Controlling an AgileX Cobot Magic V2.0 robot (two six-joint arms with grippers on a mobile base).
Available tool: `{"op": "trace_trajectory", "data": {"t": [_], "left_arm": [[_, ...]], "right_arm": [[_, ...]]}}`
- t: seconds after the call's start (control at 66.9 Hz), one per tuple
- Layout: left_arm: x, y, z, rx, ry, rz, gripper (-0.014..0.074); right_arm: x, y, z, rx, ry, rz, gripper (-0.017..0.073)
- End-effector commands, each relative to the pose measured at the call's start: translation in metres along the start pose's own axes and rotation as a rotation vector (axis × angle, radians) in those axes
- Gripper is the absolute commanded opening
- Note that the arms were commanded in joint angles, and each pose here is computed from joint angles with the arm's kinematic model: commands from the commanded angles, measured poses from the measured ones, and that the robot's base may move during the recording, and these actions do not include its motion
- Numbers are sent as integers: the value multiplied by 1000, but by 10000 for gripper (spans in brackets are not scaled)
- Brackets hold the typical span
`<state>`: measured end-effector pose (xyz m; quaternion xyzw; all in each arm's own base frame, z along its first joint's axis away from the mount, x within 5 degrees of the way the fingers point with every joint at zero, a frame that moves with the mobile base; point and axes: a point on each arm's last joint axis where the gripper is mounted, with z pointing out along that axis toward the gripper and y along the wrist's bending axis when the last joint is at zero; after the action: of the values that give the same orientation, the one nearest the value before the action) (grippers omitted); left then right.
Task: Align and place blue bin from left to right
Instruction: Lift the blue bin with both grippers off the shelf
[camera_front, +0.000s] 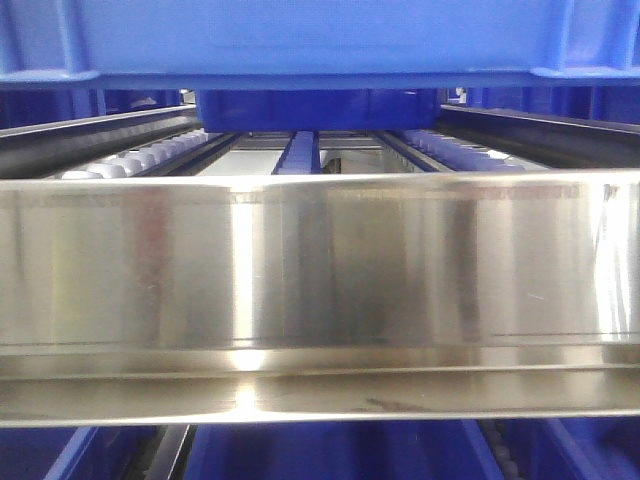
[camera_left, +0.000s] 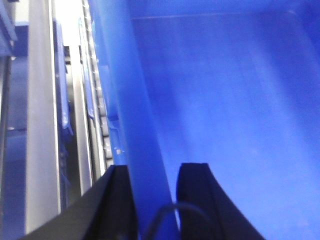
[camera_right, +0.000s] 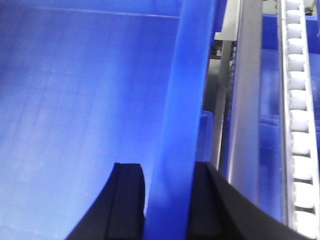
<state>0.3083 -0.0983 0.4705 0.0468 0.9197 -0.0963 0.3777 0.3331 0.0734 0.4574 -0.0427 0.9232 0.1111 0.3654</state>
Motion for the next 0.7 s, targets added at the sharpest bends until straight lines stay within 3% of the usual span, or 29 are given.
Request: {"op": "trace_trajectory", "data": {"t": [0.0, 0.688], "left_arm": [[-6, -3, -16, 37, -91, 7, -111], [-7, -3, -16, 37, -100, 7, -111]], "right_arm": [[-9, 2, -16, -15, -124, -18, -70], [-10, 2, -16, -15, -127, -18, -70]]}}
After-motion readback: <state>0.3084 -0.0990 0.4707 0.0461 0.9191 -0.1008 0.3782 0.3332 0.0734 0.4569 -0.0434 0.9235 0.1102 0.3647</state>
